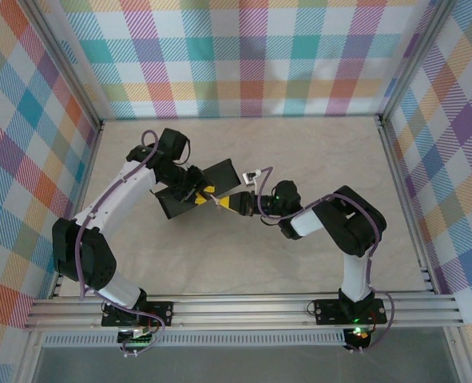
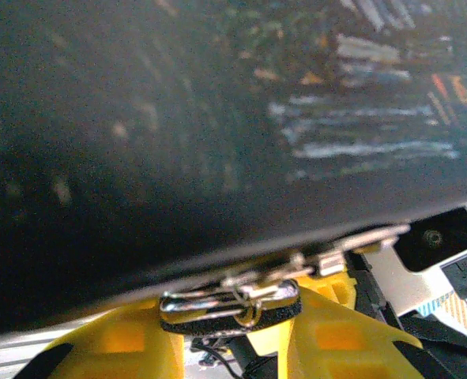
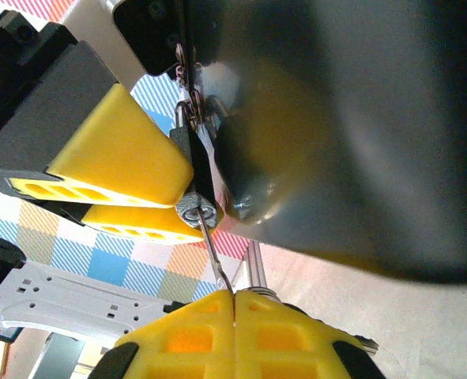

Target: Unlock the padlock with the key

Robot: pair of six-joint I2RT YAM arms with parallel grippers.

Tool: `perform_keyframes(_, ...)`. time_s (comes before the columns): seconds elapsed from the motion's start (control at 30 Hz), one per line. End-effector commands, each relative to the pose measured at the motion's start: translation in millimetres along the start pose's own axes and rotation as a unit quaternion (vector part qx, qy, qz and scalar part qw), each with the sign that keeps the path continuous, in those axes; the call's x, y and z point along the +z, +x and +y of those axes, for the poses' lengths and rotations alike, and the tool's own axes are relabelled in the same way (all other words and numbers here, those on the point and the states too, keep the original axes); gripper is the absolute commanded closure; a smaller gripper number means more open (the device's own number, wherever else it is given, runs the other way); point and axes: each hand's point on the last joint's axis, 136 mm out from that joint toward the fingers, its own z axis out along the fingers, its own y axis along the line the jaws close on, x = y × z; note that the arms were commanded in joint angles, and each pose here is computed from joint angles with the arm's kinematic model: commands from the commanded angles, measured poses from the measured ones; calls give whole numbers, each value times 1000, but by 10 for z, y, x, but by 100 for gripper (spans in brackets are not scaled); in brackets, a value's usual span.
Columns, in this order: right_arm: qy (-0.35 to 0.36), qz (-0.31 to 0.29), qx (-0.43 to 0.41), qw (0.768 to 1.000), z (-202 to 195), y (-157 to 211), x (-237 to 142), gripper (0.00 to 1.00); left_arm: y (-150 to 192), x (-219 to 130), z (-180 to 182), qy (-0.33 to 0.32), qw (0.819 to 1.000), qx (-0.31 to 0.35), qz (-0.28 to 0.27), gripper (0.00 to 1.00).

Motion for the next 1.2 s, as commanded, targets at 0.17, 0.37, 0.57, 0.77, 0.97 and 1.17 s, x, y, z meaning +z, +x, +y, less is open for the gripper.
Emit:
perform_keyframes(0.17, -14, -14, -20, 1000, 136, -31, -11, 100, 128, -169, -123, 31, 999, 22, 18, 100)
perform_keyframes(0.37, -19, -16, -28, 999, 220, -31, -44, 100, 96, -199, -86, 26, 999, 20, 14, 100)
perform_keyframes(0.57, -11, -10, -19, 1000, 177, 69, -99, 100, 49, -257, -127, 31, 999, 25, 13, 100)
perform_keyframes(0.77, -25, -5, -32, 999, 298, 62, -57, 100, 68, -262, -154, 36, 999, 30, 19, 100)
perform_keyframes(0.97, -30, -7, -39, 999, 349, 26, -43, 100, 83, -277, -140, 32, 999, 37, 21, 100)
perform_keyframes(1.17, -35, -5, -43, 998, 378, 1, -14, 100, 88, -251, -119, 31, 999, 32, 25, 100)
